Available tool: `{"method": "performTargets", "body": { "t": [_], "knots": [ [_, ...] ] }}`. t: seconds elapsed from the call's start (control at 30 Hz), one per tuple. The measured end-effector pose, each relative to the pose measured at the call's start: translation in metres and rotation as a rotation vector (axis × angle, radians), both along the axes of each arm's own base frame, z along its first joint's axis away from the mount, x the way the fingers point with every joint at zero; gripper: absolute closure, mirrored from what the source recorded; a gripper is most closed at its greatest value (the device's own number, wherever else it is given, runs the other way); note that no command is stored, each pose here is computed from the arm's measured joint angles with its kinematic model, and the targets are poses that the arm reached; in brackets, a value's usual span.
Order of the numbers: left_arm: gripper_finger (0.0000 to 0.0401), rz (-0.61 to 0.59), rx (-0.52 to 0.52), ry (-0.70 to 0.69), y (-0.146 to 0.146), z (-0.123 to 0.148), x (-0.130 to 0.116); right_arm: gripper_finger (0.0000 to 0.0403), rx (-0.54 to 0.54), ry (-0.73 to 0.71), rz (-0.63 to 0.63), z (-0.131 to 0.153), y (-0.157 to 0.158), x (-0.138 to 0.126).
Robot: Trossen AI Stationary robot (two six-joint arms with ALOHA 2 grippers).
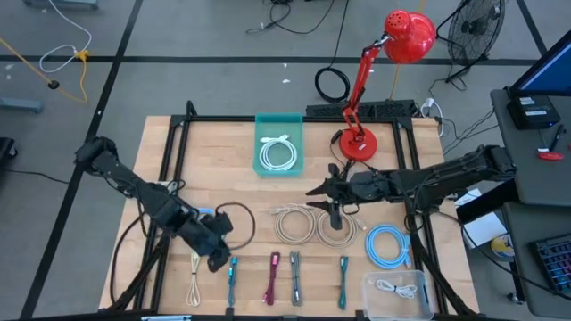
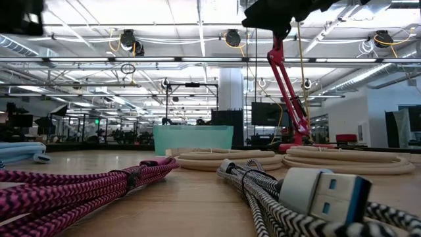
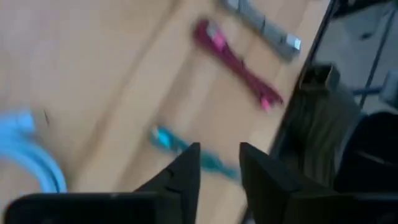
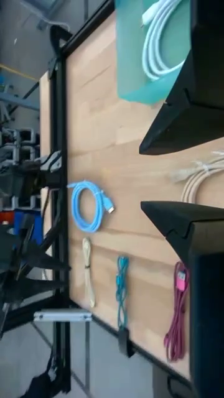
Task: Pick & Place USB Port
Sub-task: Put the brown USB cable into the transparent bin
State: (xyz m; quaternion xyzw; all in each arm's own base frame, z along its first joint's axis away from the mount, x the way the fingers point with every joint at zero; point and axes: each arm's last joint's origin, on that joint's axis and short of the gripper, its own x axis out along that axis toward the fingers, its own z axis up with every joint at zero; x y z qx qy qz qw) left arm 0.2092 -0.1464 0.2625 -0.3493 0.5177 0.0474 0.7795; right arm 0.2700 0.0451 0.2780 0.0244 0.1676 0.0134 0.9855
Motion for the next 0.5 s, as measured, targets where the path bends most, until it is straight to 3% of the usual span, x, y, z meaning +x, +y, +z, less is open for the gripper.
{"method": "performTargets", "body": {
  "t": [0.13,0.3,0.4,0.5],
  "knots": [
    [0.026,0.056,-0.065,0.326,-0.024,-0.002,0.0,0.0275,0.014,0.001,0.003,0.0,0.002,0.0],
    [0.0258,0.144,-0.1,0.662,-0.057,-0.027,-0.012,0.0275,0.015,0.001,0.008,0.0,0.003,-0.001],
    [0.0258,0.216,-0.072,0.746,-0.073,-0.043,-0.018,0.0275,0.015,0.001,0.008,0.0,0.003,-0.001],
    [0.0258,0.27,-0.039,0.707,-0.086,-0.053,-0.022,0.0275,0.014,0.008,0.008,-0.001,0.003,-0.001]
  ]
}}
